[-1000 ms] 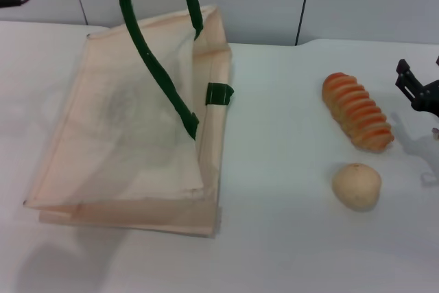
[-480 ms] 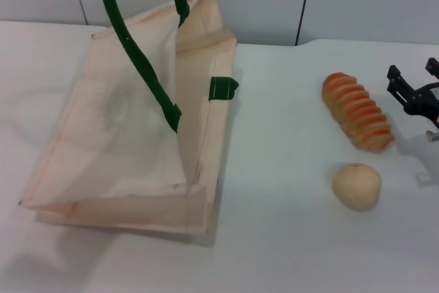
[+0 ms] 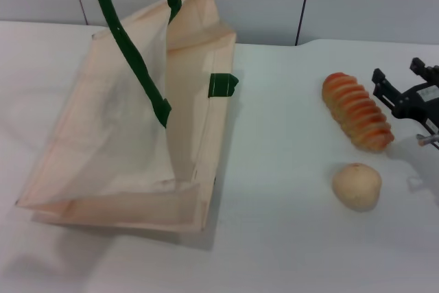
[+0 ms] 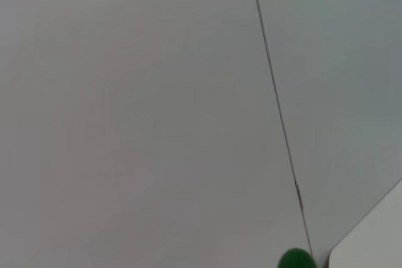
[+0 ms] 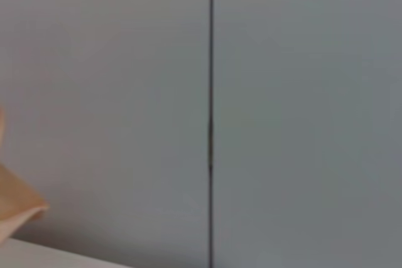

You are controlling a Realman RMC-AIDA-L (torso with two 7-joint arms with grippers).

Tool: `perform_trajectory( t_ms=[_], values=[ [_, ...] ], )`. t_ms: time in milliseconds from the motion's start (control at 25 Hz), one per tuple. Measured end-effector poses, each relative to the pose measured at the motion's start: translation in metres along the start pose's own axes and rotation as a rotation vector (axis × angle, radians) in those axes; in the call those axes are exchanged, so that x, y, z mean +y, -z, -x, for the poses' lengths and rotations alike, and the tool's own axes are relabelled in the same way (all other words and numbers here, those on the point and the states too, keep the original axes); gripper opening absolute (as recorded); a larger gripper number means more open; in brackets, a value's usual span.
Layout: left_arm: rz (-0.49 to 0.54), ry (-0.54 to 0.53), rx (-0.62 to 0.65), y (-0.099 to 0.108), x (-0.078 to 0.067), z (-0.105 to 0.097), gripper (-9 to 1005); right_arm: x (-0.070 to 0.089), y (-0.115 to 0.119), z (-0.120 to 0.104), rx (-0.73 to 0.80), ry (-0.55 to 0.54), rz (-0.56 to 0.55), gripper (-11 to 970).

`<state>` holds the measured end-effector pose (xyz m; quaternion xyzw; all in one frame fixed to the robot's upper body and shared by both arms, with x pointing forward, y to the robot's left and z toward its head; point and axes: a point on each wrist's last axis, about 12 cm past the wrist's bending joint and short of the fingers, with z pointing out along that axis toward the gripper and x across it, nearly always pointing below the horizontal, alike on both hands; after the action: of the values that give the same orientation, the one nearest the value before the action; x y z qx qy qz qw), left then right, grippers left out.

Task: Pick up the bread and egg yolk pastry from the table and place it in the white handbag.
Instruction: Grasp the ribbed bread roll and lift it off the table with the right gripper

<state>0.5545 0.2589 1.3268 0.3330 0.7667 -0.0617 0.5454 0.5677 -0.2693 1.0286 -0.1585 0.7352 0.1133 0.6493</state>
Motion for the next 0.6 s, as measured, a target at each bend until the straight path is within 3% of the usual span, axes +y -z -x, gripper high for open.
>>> perform_trajectory(
  t_ms=[600],
  values=[
    [-0.001, -0.028, 0.007, 0.006, 0.002, 0.003, 113, 0.003, -0.014, 0.013, 0.048, -0.029, 0.166, 780]
  ],
)
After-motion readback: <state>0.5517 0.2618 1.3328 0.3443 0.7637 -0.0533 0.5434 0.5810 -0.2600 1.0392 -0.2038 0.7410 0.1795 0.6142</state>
